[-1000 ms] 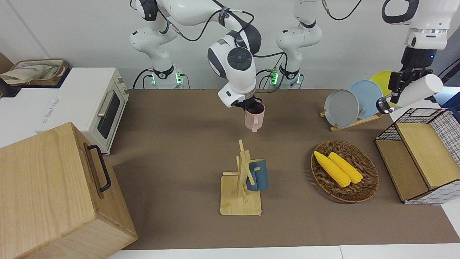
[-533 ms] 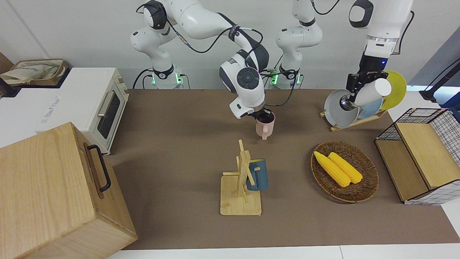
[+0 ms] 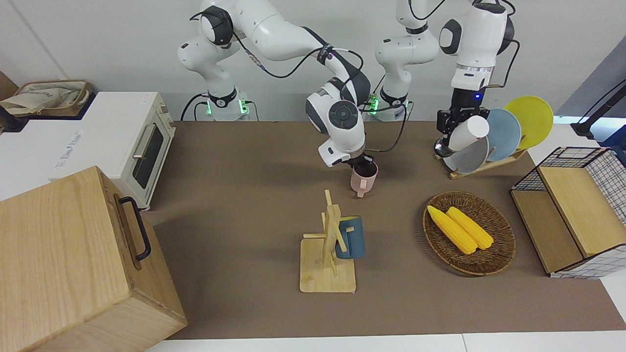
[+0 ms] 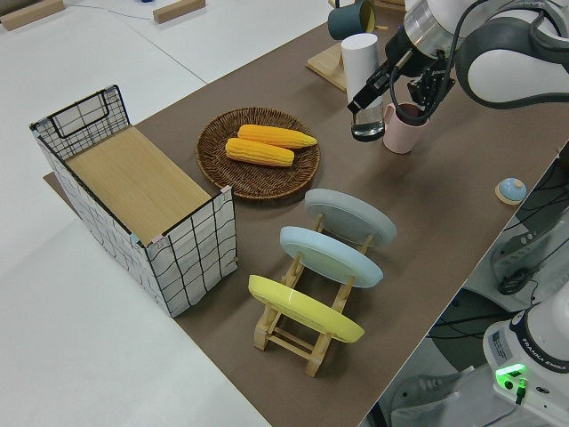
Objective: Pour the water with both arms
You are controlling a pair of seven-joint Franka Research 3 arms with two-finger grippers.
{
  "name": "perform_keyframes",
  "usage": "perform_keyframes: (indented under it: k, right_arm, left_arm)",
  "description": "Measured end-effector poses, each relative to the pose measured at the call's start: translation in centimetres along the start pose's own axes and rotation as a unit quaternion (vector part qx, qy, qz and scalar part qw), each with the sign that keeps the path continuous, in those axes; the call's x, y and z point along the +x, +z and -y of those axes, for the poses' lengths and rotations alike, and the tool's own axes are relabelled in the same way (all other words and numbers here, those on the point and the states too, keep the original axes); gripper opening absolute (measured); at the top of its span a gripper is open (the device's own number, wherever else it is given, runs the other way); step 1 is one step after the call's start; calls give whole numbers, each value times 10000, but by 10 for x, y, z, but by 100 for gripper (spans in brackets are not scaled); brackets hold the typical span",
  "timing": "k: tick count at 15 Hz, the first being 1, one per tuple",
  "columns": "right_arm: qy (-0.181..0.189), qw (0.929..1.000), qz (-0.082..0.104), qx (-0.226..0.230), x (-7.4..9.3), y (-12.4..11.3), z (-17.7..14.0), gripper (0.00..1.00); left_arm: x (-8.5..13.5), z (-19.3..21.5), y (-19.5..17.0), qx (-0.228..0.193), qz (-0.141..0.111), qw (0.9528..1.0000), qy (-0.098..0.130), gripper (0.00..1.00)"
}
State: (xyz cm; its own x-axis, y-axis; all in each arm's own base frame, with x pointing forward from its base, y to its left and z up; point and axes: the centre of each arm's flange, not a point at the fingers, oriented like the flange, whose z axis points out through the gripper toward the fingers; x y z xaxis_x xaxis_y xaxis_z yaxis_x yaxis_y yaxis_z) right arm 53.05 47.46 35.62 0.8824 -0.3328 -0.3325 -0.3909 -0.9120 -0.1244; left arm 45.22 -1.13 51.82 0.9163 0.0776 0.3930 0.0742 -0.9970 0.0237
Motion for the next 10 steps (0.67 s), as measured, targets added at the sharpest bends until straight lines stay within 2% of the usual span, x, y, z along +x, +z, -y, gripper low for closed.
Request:
perform_keyframes:
  k: [1, 3, 4, 5, 6, 7, 10]
  right_arm:
    - [1, 10000, -20, 25, 0, 0, 1, 21]
    - [2, 10000, -31, 37, 1, 1, 1, 48]
    - [-1, 10000, -35, 43, 1, 0, 1, 57]
    - [-2, 10000, -37, 42, 1, -4, 1, 73]
    - [10, 10000, 16, -44, 1, -10, -2, 87]
    - [30, 9999, 55, -117, 0, -27, -8, 98]
    - [121, 9999, -35, -113, 0, -91, -29, 99]
  left_arm:
    - [-6, -7, 5, 2, 51, 10000, 50, 66]
    - [-18, -25, 16, -52, 170, 9997, 185, 66]
    - [-22, -31, 18, -90, 211, 9995, 231, 66]
    - [-29, -41, 22, -143, 275, 9991, 302, 66]
    - [-35, -47, 26, -163, 330, 9988, 335, 66]
    - [-40, -50, 29, -172, 373, 9985, 374, 66]
    - [-45, -53, 31, -180, 415, 9981, 414, 66]
